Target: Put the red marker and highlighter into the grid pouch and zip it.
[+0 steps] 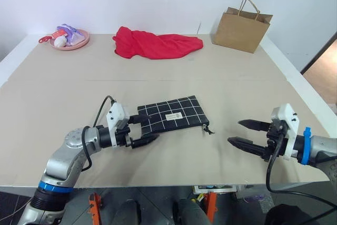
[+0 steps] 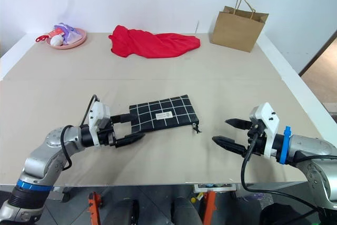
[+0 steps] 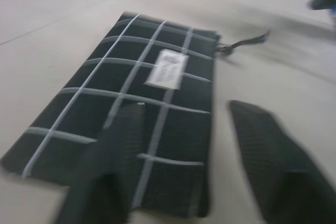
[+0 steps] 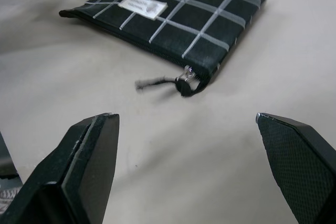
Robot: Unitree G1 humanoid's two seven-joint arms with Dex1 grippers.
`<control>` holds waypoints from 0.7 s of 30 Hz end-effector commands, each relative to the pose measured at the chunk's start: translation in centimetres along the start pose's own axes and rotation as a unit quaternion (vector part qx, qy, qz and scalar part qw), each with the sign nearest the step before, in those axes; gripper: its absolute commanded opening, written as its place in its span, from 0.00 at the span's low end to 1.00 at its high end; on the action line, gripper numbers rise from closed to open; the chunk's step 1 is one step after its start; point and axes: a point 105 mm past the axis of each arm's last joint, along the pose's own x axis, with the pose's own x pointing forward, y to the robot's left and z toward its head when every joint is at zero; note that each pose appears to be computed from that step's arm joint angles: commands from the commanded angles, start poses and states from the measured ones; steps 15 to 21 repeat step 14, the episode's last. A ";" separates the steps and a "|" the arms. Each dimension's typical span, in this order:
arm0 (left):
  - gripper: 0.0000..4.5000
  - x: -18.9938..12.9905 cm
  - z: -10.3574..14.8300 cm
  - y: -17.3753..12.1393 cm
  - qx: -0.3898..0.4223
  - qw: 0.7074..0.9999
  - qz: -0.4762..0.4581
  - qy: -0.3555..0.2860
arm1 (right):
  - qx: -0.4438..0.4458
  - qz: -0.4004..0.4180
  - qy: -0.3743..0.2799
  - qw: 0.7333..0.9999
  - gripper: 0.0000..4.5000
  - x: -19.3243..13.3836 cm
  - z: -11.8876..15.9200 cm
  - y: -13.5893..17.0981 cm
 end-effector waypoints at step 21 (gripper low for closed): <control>0.98 -13.6 1.1 3.0 -0.152 0.949 0.278 -0.005 | -0.008 -0.080 -0.059 0.995 1.00 -3.2 1.0 -4.8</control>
